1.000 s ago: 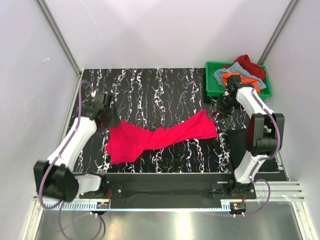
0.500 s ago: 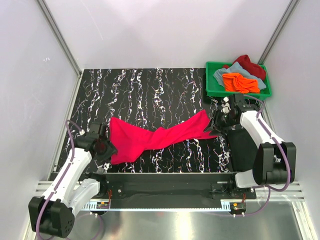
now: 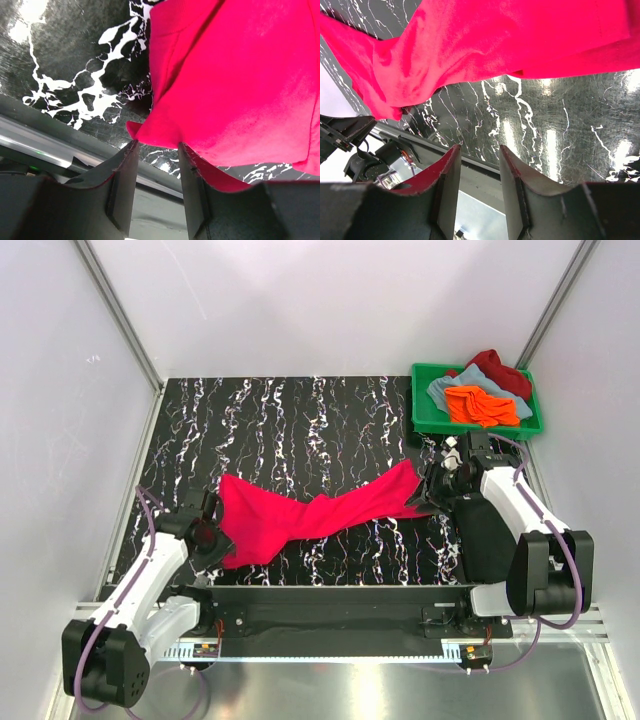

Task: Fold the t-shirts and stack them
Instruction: Flatten the tshirt out

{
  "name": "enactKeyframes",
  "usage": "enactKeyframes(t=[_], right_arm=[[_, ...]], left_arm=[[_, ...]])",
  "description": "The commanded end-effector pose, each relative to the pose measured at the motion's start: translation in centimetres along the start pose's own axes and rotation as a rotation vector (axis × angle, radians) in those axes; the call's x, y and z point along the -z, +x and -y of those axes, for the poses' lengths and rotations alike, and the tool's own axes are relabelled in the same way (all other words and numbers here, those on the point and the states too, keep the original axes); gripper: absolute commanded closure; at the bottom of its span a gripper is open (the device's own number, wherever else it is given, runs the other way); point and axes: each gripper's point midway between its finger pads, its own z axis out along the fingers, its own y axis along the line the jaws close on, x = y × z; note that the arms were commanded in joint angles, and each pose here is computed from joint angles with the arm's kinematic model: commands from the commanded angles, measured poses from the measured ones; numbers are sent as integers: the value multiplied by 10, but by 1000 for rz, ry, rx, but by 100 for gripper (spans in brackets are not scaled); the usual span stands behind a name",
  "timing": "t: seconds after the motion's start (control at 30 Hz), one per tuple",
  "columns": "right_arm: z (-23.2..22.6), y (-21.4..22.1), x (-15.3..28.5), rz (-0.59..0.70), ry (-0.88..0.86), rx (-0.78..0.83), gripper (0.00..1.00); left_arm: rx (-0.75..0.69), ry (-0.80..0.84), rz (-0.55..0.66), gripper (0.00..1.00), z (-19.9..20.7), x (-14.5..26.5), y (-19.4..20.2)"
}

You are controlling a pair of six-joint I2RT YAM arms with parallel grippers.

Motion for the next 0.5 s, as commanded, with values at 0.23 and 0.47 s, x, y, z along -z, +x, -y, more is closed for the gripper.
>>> enactKeyframes(t=[0.23,0.47], right_arm=[[-7,-6,-5,10,-49,29,58],[-9,-10,-10,16,-58,4,60]], left_arm=[[20,-43,87,62,-6,-7,-17],[79,-73,63,63,-11,-11,-10]])
